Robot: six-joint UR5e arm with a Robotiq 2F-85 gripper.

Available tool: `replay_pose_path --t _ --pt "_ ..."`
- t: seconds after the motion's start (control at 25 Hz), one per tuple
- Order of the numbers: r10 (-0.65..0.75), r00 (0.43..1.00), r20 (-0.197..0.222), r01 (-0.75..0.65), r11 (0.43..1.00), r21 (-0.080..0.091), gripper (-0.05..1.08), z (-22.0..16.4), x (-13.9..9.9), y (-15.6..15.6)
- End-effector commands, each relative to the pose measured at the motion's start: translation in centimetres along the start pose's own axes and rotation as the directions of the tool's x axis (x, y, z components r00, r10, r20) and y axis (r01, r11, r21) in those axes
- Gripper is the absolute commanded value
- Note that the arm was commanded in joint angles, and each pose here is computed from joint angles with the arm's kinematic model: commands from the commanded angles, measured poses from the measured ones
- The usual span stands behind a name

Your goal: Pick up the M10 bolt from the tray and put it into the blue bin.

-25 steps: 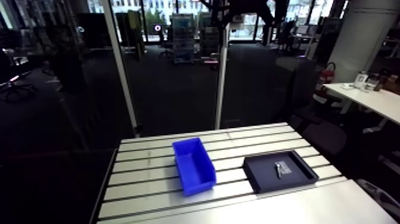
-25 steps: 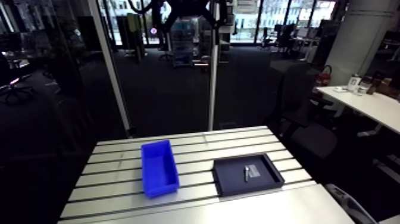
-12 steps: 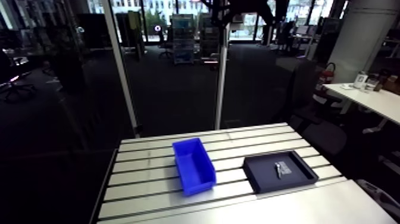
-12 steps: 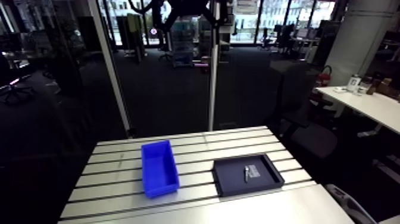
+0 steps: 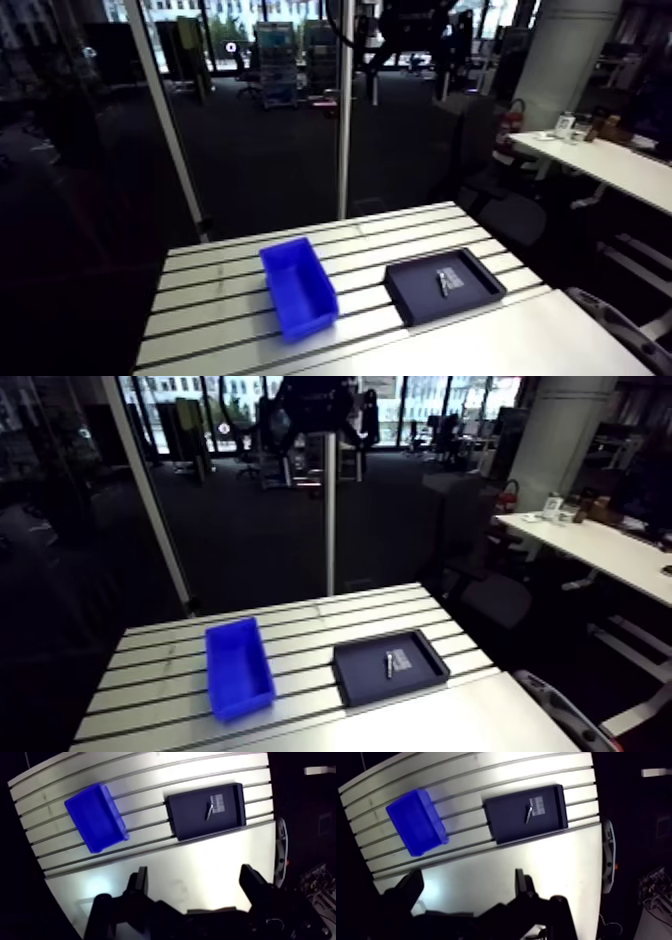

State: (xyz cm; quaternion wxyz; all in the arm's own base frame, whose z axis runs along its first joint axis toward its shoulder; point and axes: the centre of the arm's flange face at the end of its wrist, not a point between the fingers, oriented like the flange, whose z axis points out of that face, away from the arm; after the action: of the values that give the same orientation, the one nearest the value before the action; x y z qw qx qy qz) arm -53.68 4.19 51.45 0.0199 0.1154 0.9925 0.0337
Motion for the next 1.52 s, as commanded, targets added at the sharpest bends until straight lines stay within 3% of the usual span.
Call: replay_pose_path --t 0.04,0.12,0.28,0.32,0.72,0.92,1.28,1.4,1.52 --pt "0.044 0.999 0.029 -0.044 0.999 0.017 0.01 6.5 0.8 5.7" --pt "0.06 0.998 0.034 -0.061 0.997 0.041 0.01 8.5 0.9 8.3" --pt "0.105 0.994 0.028 -0.107 0.988 0.112 0.02 11.7 0.9 11.9" --pt "0.108 0.994 0.03 -0.111 0.986 0.121 0.02 13.1 1.3 12.4" --pt "0.119 0.993 0.009 -0.119 0.986 0.12 0.02 21.7 2.5 13.1" --pt "0.113 0.993 0.027 -0.115 0.986 0.123 0.02 25.1 2.6 12.7" --pt "0.098 0.994 0.038 -0.102 0.987 0.122 0.01 27.6 1.6 12.1" --pt "0.098 0.994 0.047 -0.103 0.988 0.114 0.01 27.4 1.3 12.1" --pt "0.098 0.993 0.066 -0.104 0.99 0.094 0.01 26.9 0.8 12.2"
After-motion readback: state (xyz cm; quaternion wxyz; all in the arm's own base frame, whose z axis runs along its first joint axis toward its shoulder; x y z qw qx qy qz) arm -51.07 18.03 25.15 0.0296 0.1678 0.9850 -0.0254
